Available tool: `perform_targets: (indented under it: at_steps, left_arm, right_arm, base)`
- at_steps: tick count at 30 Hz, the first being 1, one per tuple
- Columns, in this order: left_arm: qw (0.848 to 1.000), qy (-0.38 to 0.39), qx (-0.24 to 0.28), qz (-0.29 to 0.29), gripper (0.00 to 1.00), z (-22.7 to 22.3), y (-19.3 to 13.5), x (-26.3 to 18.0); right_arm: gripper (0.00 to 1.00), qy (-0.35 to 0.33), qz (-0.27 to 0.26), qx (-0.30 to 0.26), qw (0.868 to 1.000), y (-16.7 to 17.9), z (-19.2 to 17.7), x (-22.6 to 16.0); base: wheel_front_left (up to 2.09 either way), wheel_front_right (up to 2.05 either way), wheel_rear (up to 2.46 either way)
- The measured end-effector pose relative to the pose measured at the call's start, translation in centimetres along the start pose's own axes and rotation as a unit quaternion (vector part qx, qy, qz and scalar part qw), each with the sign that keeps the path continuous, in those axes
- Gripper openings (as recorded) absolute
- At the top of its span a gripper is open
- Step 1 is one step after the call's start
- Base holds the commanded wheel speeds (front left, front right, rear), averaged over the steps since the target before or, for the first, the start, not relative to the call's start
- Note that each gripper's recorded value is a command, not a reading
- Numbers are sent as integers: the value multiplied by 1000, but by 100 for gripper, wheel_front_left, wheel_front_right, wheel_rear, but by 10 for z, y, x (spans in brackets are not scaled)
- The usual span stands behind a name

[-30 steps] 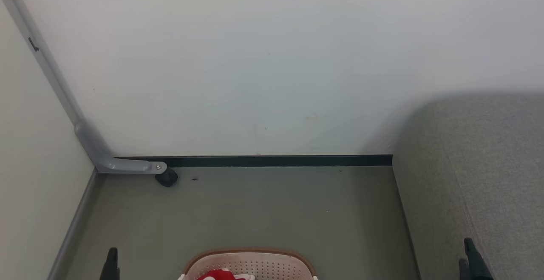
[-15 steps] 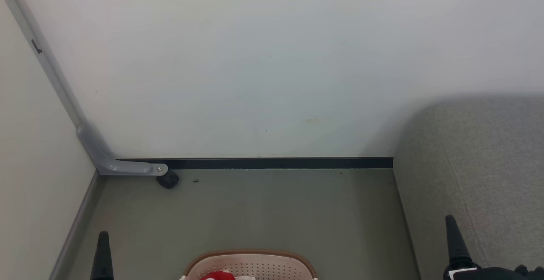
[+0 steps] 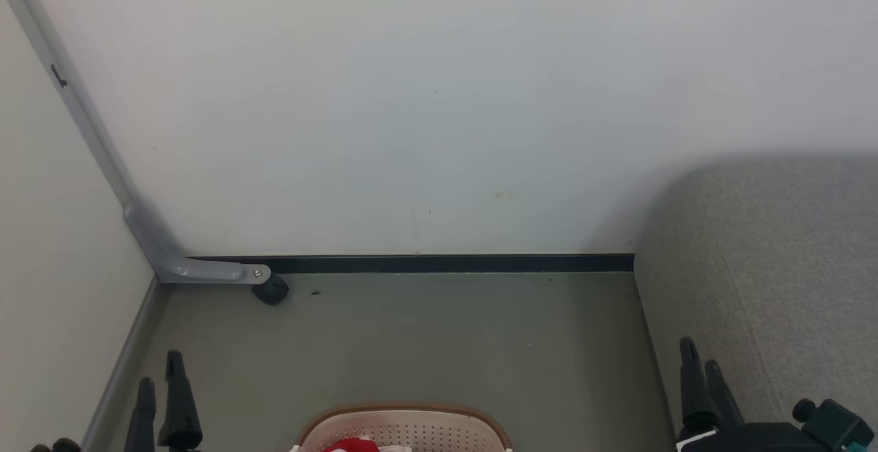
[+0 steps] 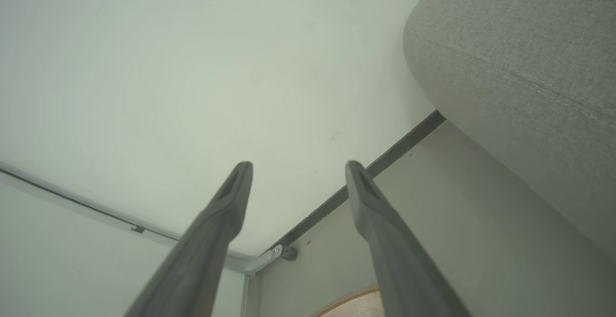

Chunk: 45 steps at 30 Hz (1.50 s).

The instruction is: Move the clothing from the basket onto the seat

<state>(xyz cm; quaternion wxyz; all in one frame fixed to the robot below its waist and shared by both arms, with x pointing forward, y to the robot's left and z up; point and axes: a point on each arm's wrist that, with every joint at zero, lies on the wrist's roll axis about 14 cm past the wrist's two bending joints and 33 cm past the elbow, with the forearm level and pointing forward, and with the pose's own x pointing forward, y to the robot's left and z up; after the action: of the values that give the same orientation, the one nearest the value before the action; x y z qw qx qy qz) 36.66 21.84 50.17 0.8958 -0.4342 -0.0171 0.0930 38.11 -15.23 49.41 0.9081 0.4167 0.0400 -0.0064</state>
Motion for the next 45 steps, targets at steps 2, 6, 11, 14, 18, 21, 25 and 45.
perform_targets:
  at_steps: [2,6,11,14,18,21,25,45]
  left_arm:
    - [1000,-2,24,-5,100,0,-3,0]
    - [998,-4,67,-12,100,-2,-7,0]
    - [989,-4,144,-27,100,-9,-14,-2]
    - [982,0,184,-31,100,-14,-14,-4]
    - [970,-1,237,-45,100,-16,-18,-5]
    - [961,1,272,-53,100,-21,-19,-5]
    - [950,3,305,-66,100,-27,-22,-7]
    - [913,67,391,-91,100,-74,-2,-18]
  right_arm:
    - [100,-2,4,-21,1000,3,0,1]
    - [100,-3,13,-52,999,8,-2,2]
    - [100,-4,21,-110,994,13,-6,1]
    - [100,-7,27,-137,990,16,-7,2]
    - [100,-11,36,-175,984,22,-9,3]
    - [100,-14,41,-203,978,24,-11,3]
    - [100,-9,42,-238,970,22,-18,1]
    - [100,25,43,-344,938,5,-50,-11]
  base:
    - [0,0,0]
    - [0,0,0]
    - [0,0,0]
    - [0,0,0]
    - [0,0,0]
    - [0,0,0]
    - [0,0,0]
    - [0,0,0]
